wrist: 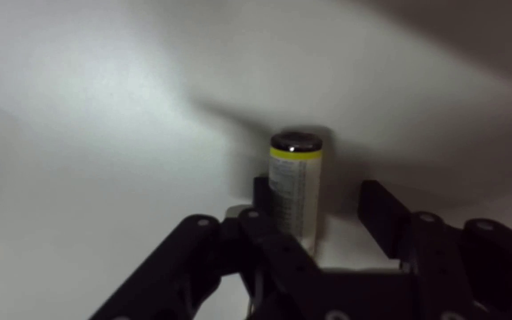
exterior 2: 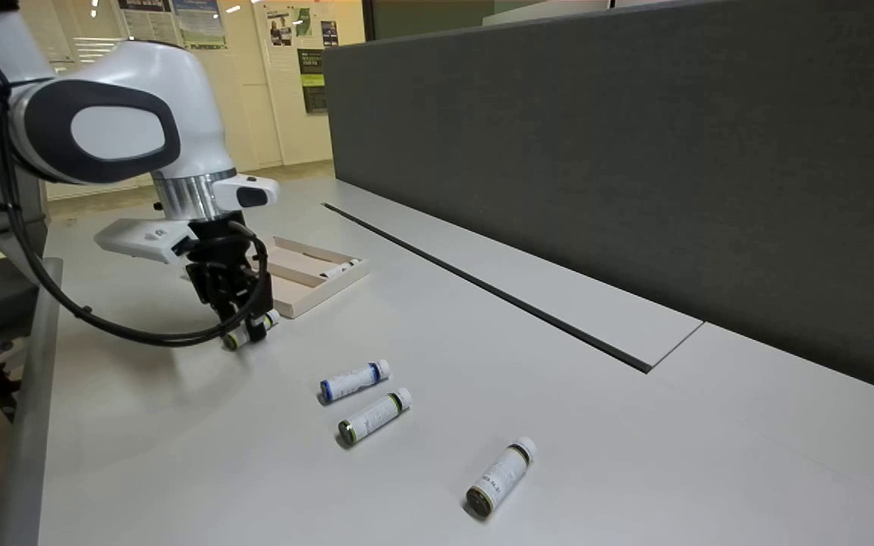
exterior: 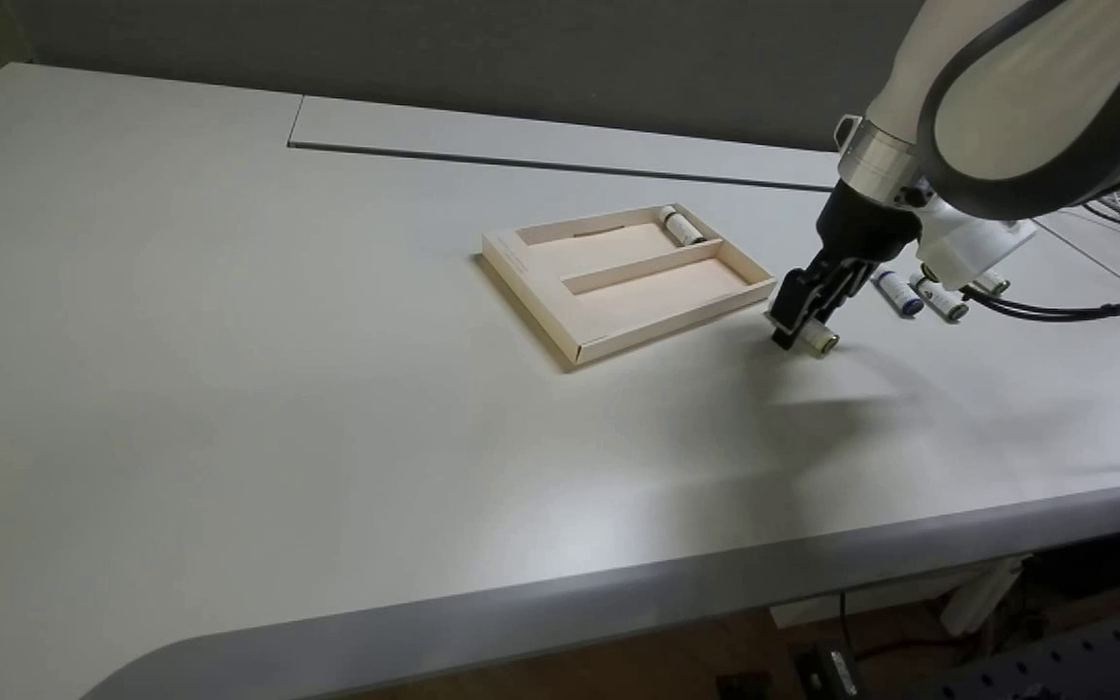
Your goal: Pick up the objects and put them in the box
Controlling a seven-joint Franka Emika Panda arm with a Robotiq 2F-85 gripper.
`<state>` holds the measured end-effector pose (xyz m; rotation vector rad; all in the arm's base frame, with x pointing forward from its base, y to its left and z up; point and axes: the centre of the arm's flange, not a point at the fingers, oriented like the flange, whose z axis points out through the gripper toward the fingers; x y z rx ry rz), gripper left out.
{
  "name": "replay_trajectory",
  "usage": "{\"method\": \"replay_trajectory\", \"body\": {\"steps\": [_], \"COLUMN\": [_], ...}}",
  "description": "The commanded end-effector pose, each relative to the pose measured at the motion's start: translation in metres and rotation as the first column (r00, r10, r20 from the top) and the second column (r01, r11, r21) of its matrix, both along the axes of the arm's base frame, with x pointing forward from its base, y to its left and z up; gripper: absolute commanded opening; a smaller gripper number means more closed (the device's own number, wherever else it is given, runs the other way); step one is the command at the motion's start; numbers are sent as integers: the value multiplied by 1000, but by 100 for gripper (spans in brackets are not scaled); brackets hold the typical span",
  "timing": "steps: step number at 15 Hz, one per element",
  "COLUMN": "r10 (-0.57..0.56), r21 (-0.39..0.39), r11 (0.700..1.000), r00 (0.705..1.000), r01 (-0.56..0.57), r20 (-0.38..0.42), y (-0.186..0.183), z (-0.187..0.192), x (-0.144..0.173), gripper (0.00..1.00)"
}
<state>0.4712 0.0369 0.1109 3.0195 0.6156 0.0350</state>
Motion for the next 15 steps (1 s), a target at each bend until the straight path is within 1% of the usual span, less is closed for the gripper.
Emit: {"method": "replay_trajectory", "body": {"steps": [1, 4, 6, 7, 12, 13, 15], "r10": [-29, -31, -41, -39, -51, -54, -68], "r21": [-15, -33, -63, -80, -102, -93, -66], "r11": [999, 999, 997, 996, 994, 995, 996], "r00": [1000, 999, 999, 997, 989, 988, 991], "r01": [29, 31, 39, 35, 37, 41, 60], "r20": [10, -12, -32, -59, -139, -142, -117], "y": [5, 6, 5, 4, 5, 5, 7], "z": [0, 5, 16, 24, 51, 54, 55], "x": [10, 15, 20, 24, 40, 43, 49], "gripper": [26, 5, 7, 7, 7, 7, 7]}}
